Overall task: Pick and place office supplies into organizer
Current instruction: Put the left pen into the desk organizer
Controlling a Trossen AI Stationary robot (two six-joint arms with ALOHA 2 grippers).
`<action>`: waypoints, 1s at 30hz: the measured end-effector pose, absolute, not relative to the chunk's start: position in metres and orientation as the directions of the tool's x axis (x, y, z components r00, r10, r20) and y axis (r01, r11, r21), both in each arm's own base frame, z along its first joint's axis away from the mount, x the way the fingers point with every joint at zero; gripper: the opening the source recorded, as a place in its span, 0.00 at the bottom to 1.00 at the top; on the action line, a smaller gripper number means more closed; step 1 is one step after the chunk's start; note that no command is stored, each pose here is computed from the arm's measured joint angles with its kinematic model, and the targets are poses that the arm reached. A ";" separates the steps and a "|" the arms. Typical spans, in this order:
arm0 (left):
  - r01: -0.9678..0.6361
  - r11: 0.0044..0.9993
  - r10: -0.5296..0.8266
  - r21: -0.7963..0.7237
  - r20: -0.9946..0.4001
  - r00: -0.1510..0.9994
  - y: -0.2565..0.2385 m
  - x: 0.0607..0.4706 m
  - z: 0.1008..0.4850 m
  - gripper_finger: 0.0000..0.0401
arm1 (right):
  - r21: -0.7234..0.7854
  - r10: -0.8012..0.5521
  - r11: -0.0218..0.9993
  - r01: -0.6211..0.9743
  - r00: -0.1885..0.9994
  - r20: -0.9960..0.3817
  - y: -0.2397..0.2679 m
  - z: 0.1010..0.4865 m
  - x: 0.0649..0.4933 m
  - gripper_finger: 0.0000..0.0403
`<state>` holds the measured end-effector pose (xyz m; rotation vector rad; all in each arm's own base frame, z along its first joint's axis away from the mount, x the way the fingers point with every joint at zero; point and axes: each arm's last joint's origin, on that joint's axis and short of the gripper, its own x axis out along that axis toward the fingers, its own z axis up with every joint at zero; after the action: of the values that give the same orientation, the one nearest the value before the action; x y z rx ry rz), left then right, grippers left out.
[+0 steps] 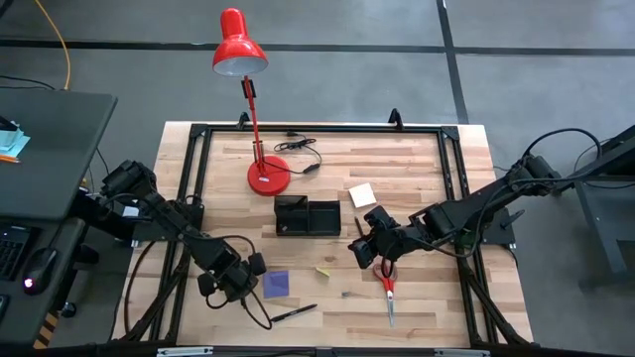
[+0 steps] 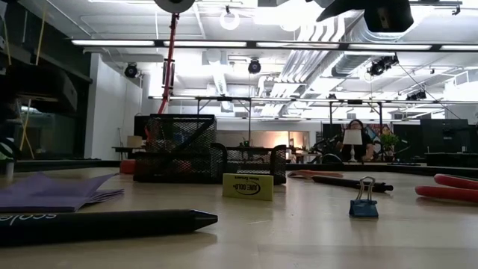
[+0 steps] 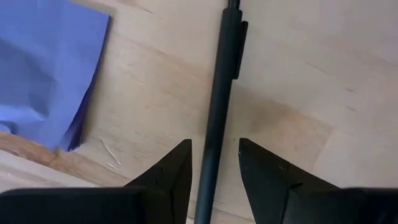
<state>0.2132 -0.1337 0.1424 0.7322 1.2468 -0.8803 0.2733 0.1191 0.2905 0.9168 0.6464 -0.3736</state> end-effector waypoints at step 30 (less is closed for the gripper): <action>0.882 0.470 -0.124 0.006 -0.990 0.073 -0.134 0.216 0.137 0.07 | 0.610 -0.038 0.566 0.555 0.756 -0.653 0.119 0.291 0.274 0.27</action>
<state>0.2156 -0.1345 0.1366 0.7697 1.2723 -0.8805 0.2737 0.1189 0.2908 0.9128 0.6364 -0.3771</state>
